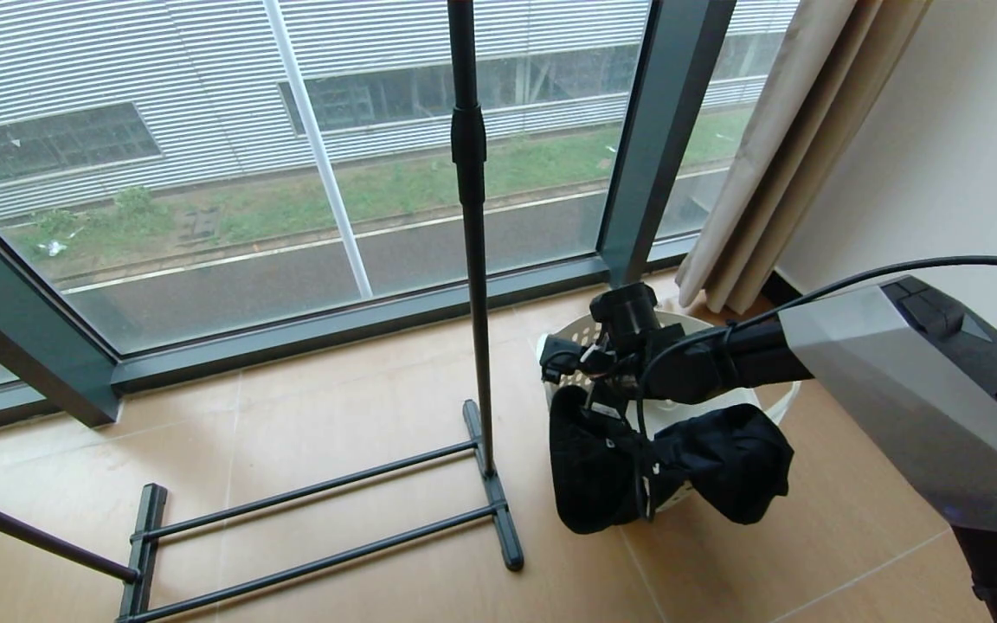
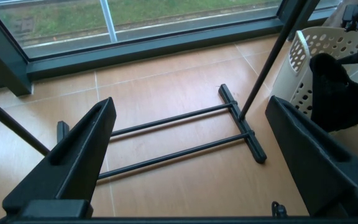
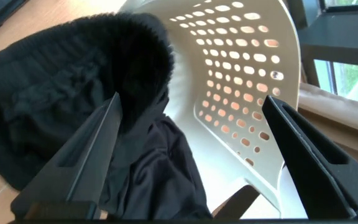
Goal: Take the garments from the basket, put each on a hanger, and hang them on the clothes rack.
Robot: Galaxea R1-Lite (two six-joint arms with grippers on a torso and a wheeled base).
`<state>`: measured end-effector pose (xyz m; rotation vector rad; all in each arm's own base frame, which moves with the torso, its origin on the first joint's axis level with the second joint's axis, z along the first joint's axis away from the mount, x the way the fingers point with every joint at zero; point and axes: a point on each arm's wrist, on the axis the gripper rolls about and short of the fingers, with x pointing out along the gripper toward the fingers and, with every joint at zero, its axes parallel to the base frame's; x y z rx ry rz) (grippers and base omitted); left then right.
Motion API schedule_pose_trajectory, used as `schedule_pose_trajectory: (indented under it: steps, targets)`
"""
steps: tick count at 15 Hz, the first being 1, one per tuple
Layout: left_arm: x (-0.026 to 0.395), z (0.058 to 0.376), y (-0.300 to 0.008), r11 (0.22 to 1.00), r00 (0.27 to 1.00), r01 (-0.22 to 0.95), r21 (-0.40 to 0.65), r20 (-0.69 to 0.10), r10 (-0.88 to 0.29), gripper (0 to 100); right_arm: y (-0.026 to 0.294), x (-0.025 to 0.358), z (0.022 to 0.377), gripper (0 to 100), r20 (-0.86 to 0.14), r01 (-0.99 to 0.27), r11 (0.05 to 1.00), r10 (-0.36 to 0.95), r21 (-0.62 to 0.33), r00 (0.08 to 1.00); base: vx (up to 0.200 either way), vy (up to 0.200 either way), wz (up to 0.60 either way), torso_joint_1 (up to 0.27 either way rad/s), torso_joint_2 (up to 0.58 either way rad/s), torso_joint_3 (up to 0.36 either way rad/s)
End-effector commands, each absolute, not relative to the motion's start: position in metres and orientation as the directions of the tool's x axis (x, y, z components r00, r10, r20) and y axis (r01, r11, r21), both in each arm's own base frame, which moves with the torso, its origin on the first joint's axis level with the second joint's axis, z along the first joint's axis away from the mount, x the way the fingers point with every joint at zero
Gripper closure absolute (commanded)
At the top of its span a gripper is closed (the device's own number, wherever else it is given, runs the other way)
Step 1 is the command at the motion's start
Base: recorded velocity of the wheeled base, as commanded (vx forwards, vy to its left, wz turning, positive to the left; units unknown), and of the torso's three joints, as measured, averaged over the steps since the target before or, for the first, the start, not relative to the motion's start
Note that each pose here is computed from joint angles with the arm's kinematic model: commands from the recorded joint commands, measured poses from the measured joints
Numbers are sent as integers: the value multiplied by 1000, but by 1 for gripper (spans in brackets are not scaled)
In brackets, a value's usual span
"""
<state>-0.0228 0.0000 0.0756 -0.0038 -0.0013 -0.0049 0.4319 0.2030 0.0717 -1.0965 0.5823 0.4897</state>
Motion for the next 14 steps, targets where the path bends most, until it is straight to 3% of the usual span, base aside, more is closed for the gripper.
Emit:
schedule_pose_trajectory:
  steps: [1,14]
  targets:
    - [-23,76,0,1000,1000,5,-5,2,-5,0,204,435,66,0,-657,-633,379,81,-675,749,0,0,0,0,0,0]
    - [-23,76,0,1000,1000,5,-5,2,-5,0,203,468,45,0,-624,-588,417,62,-693,779,0,0,0,0,0,0]
